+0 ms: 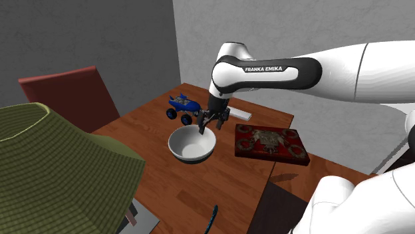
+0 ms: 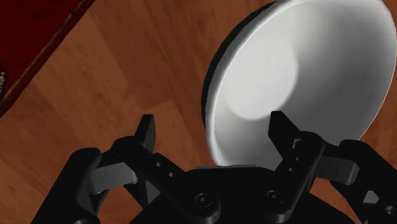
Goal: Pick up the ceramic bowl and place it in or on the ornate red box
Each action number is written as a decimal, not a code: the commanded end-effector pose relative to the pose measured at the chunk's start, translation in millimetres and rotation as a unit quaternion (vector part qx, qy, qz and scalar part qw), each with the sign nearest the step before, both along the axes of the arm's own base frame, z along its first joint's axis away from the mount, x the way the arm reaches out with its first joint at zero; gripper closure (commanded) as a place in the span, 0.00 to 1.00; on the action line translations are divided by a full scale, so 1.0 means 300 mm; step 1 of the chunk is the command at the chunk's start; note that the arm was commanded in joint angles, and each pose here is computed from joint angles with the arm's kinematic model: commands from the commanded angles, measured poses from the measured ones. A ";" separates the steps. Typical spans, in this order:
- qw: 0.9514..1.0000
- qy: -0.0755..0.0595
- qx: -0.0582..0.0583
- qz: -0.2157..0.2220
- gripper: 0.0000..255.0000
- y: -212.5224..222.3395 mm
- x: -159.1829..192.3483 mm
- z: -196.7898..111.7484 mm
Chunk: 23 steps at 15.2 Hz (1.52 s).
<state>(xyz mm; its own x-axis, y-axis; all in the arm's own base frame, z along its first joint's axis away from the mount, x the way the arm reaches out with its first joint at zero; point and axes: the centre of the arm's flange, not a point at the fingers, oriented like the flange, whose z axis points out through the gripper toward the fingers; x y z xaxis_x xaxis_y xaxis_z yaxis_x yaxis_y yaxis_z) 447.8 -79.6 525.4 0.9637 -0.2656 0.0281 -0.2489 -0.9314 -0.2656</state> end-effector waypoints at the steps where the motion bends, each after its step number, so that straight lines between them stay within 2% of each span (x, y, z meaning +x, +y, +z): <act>1: 1.000 0.000 0.000 0.000 0.00 0.008 0.004 -0.033; 3: 1.000 0.000 0.000 0.000 0.00 0.020 0.009 -0.076; 11: 1.000 0.000 0.000 0.000 0.00 0.019 0.009 -0.076; 12: 1.000 0.000 0.000 0.000 1.00 0.019 0.009 -0.076; 21: 1.000 0.000 0.000 0.000 1.00 0.020 0.009 -0.076; 23: 1.000 0.000 0.000 0.000 1.00 0.020 0.009 -0.041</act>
<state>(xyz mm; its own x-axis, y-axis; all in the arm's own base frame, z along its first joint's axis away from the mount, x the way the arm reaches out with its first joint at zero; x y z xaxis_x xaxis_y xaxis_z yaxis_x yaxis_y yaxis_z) 449.9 -74.4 508.6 0.9636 -0.2660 0.0281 -0.2493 -0.9311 -0.2663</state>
